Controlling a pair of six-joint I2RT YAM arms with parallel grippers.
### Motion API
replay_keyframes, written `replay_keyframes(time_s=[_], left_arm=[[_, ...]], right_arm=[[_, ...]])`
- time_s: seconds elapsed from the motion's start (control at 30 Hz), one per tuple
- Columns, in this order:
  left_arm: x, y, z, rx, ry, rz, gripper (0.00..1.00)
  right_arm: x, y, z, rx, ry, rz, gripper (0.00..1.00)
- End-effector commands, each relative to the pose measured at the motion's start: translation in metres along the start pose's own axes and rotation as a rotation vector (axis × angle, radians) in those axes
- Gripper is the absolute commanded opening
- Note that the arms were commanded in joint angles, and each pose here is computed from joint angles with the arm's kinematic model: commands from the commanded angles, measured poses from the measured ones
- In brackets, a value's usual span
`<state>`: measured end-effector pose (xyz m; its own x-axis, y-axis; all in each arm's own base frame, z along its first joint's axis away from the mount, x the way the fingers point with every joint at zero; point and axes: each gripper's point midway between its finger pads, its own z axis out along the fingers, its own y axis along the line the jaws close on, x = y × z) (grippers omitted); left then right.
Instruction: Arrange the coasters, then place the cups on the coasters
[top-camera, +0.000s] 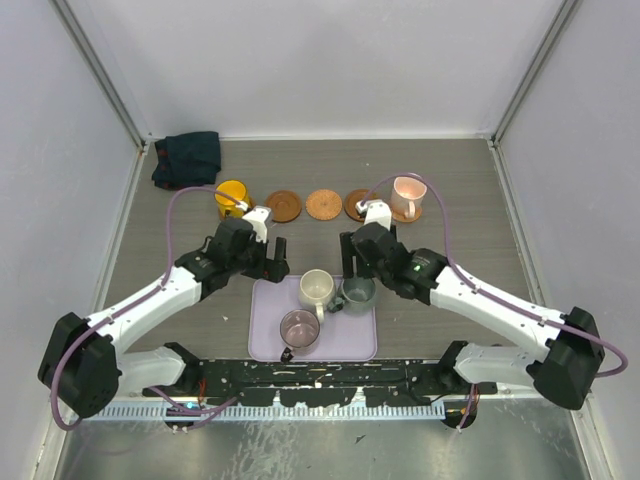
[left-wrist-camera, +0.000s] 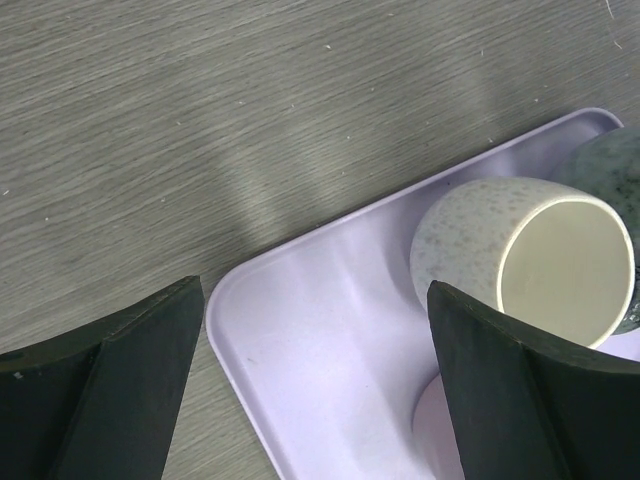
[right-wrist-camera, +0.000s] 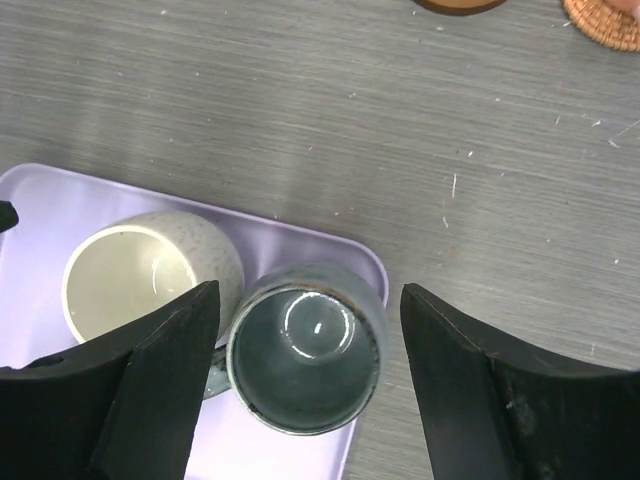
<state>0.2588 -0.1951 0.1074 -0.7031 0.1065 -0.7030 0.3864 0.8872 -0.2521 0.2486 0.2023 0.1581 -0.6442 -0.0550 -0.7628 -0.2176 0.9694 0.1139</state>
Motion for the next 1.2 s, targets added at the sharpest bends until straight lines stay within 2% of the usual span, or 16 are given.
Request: replay_keyframes(time_s=[0.0,0.23,0.73,1.17], left_arm=[[-0.011,-0.008,0.001,0.033,-0.044,-0.016,0.95],[-0.001,0.004,0.001,-0.024,-0.022,-0.03,0.95],[0.0,-0.001,0.002,0.001,-0.027,-0.052,0.94],[-0.003,-0.005,0.001,0.021,-0.035,-0.054,0.95]], right_arm=[[0.008,0.009,-0.001,0.084,-0.029,0.011,0.78],[0.03,0.036,0.004,0.149,-0.022,-0.105,0.78],[0.065,0.034,0.006,0.277,0.051,-0.238,0.78],[0.08,0.039,-0.016,0.294,0.029,-0.206,0.78]])
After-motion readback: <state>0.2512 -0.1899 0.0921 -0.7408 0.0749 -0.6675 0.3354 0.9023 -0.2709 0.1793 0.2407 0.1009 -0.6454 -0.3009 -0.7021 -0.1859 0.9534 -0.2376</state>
